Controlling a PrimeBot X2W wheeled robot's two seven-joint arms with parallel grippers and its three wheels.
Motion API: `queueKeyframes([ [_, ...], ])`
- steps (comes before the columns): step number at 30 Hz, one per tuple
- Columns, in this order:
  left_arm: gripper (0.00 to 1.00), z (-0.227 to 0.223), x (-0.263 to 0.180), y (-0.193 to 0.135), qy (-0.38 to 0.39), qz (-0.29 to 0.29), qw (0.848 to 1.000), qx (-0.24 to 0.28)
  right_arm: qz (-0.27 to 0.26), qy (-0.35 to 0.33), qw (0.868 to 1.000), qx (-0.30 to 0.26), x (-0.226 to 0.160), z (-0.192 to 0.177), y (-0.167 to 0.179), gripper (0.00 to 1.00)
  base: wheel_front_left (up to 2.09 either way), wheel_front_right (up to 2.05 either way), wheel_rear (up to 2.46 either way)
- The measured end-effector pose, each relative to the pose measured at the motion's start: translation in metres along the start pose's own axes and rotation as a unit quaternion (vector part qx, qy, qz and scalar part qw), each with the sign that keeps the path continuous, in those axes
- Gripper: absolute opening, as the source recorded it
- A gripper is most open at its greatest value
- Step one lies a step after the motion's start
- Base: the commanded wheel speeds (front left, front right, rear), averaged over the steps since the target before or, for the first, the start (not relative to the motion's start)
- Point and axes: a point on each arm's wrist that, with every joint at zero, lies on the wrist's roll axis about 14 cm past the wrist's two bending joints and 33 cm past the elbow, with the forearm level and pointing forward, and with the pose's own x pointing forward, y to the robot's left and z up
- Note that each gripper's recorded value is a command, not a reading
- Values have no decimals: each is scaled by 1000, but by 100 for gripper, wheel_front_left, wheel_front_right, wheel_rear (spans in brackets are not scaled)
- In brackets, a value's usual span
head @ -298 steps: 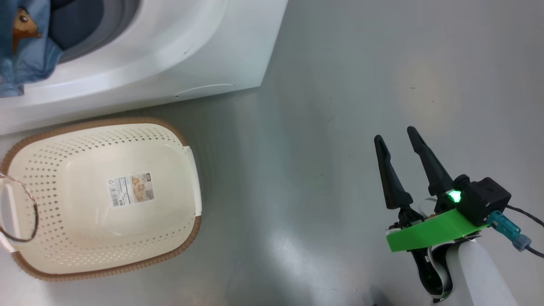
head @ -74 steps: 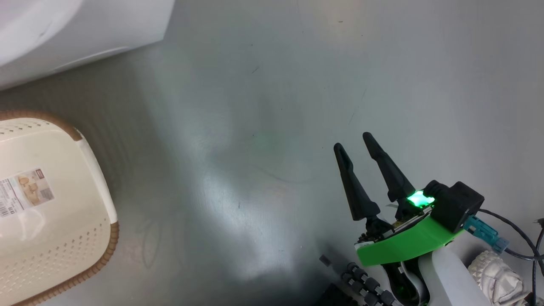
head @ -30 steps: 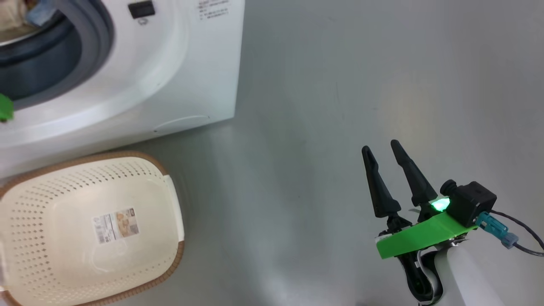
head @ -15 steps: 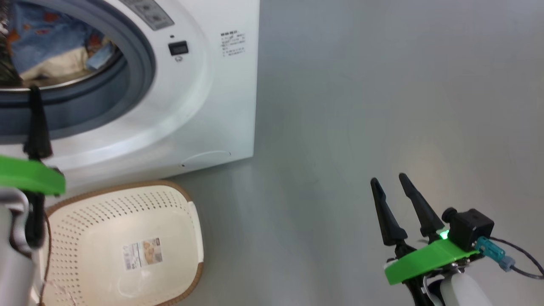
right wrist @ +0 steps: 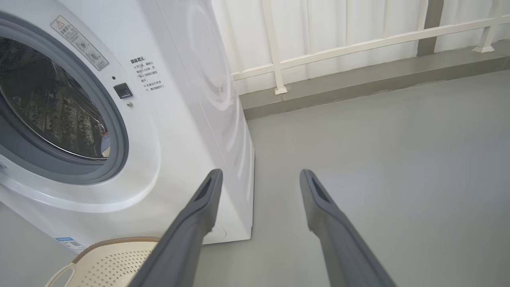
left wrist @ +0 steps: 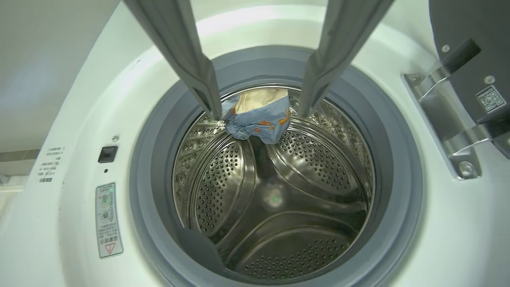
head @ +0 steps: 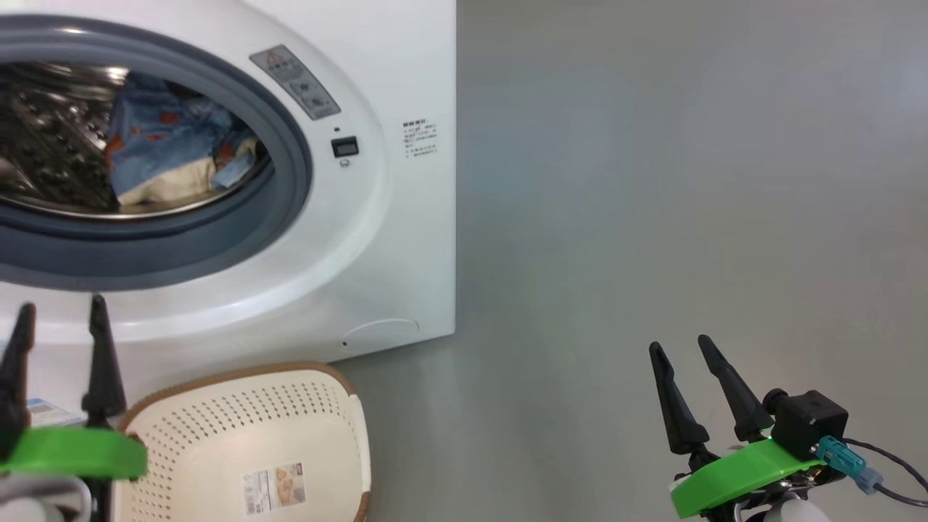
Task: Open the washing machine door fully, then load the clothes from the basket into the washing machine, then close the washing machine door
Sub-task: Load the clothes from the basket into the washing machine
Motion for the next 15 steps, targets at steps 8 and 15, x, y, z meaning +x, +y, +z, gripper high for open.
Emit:
queueKeyframes([
  [8, 100, 1, -51, 8, -1, 38, 999, 5, 5, -16, 1000, -1, -12, 11, 4, 100, 0, 0, 0],
  [15, 100, -7, -81, 15, 11, 68, 998, -2, 17, -30, 999, -15, -13, 21, 10, 100, 0, 0, 0],
])
